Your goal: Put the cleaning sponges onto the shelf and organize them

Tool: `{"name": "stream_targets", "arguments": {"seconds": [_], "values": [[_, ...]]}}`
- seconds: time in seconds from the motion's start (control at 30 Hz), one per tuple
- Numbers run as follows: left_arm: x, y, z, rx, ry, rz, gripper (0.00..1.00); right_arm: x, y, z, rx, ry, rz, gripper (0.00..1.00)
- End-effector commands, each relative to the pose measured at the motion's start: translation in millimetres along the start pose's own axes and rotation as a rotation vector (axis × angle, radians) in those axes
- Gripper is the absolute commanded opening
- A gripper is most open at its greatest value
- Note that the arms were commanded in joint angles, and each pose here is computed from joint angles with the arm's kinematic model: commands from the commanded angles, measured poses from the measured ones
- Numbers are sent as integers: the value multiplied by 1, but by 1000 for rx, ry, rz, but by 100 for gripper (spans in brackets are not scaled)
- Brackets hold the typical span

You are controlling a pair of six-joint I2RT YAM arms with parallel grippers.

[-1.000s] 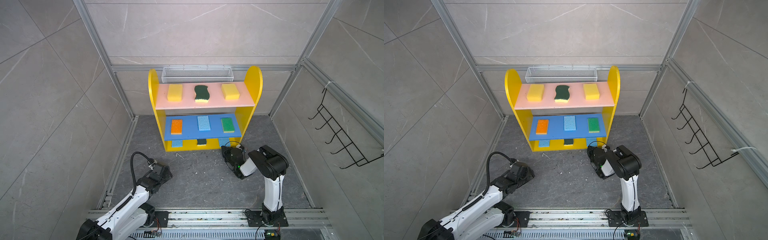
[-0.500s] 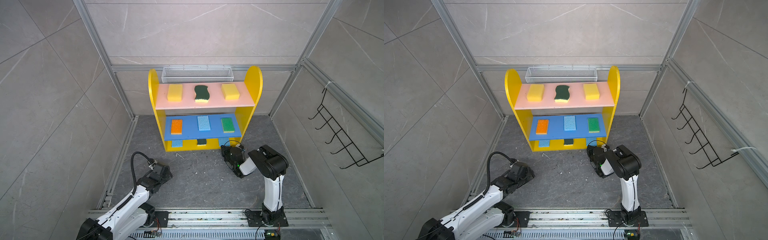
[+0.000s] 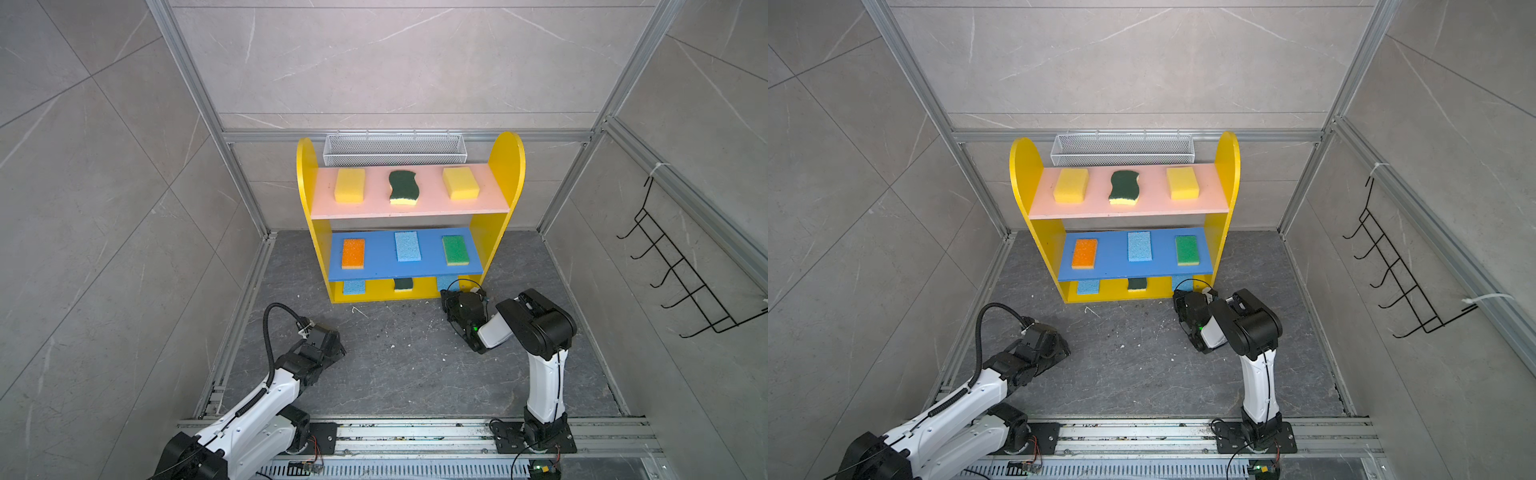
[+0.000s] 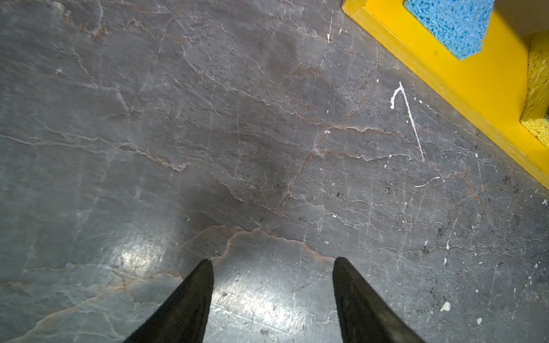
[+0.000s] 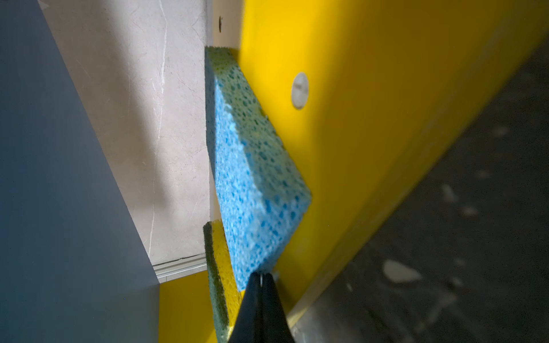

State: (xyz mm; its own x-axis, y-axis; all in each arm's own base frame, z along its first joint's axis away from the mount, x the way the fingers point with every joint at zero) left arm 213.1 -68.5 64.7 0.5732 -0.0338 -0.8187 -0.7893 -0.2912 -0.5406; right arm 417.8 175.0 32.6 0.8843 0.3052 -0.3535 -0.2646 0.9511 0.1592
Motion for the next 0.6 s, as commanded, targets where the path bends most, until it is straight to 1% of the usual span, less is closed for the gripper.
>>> {"name": "stream_targets", "arguments": {"seconds": [0.0,0.57], "values": [[-6,-17,-9,-9,18,-51,67,-18,-26,-107,-31,375,-79,0],[-2,-15,-10,-15,18,-39,67,-22,-33,-105,-29,382,-102,0]]}}
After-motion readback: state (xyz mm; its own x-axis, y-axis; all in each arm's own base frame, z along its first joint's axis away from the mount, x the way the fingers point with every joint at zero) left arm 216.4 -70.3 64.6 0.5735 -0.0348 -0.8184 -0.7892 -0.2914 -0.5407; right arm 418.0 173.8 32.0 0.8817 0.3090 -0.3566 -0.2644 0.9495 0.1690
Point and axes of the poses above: each gripper's point midway between its finger pads, its own x axis out along the fingers, its own z axis along the line the jaws close on, y = z × x, the point moved 2 cm from there along -x, back along the fingers, and after that the axes turned 14 degrees about x, right-handed, at the moved point
